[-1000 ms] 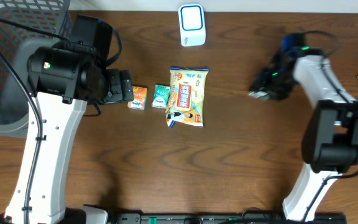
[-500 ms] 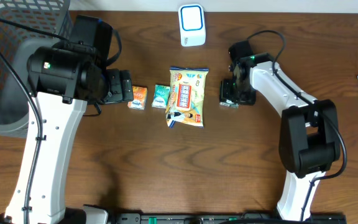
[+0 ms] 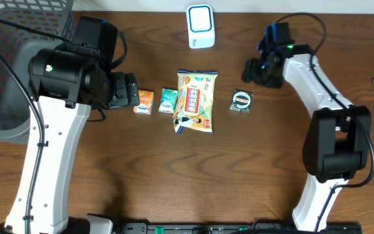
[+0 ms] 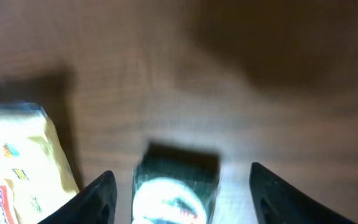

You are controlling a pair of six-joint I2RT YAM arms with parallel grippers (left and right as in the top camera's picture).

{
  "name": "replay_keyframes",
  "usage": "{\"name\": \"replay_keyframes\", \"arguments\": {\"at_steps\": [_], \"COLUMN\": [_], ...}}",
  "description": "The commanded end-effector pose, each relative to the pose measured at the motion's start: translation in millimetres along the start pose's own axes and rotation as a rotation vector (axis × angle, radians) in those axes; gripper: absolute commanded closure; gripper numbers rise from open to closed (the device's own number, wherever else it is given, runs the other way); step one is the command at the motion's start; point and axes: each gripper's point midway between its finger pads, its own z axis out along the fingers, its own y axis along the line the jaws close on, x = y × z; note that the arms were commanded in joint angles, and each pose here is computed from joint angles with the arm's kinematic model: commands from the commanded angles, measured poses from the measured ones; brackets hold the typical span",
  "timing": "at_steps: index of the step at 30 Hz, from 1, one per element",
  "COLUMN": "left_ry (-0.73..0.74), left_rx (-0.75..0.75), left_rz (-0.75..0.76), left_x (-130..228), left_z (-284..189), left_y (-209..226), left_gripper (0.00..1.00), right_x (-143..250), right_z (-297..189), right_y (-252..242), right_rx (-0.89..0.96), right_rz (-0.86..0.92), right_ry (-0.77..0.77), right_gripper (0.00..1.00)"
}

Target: Scan the item barcode

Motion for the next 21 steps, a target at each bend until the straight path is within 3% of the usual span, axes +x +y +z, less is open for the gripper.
{"name": "replay_keyframes", "arguments": {"at_steps": [1, 5, 11, 15, 21], "left_ry": [0.005, 0.006, 0.006, 0.006, 0.006], "left_rx": [-0.007, -0.007, -0.007, -0.007, -0.007], "left_rz": [-0.004, -0.003, -0.003, -0.003, -0.003], "left_x": [1.2, 1.3, 1.3, 1.3, 1.3], "left_z": [0.8, 0.8, 0.8, 0.8, 0.8], "left_y": [1.1, 1.1, 1.1, 1.1, 1.1], "left_gripper": [0.02, 0.02, 0.02, 0.02, 0.02], "right_x": [-7.8, -5.3, 15.3, 27.4, 51.8], "right_z": [0.4, 13.6, 38.5, 41.9, 37.8], "right_y": [4.0, 2.3, -7.0, -11.2, -3.7], "right_rx": [-0.058, -0.056, -0.036, -0.025, -0.064], "right_rz": [-0.113, -0.133, -0.111, -0.1, -0.083], "right_ry": [-0.024, -0.011, 0.082, 0.132, 0.233], "right_gripper": [0.47, 0.59, 0.87, 0.99, 0.99]}}
